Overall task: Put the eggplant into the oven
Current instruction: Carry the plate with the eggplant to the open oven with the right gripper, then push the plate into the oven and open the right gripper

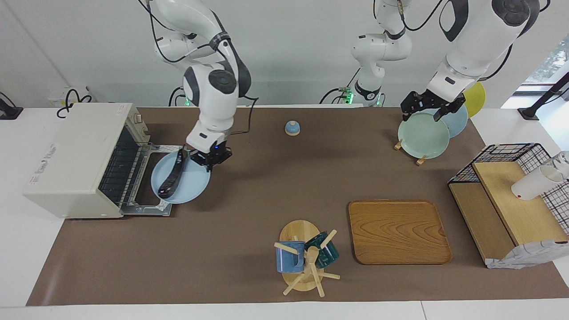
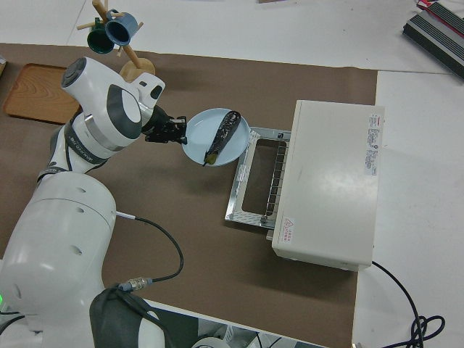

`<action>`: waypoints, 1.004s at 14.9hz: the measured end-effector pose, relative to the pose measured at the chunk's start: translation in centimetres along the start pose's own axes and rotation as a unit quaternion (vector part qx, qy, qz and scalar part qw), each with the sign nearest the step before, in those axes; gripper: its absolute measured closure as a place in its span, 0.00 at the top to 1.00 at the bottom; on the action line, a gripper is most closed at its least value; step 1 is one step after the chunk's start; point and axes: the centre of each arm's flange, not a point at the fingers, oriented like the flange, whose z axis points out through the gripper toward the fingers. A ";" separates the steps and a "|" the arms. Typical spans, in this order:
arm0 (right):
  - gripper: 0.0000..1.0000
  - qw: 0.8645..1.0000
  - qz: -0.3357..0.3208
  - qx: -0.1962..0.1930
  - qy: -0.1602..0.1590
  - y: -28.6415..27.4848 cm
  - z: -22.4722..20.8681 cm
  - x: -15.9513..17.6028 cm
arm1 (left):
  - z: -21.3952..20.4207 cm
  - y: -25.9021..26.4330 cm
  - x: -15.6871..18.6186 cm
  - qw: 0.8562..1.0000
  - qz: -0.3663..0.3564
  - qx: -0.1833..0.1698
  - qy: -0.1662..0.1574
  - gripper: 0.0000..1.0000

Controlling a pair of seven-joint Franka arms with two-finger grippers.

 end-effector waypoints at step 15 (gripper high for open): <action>0.02 0.997 -0.013 0.074 -0.020 13.9 7.2 -9.3 | -0.1 -0.5 0.0 1.000 -0.004 0.000 0.001 1.00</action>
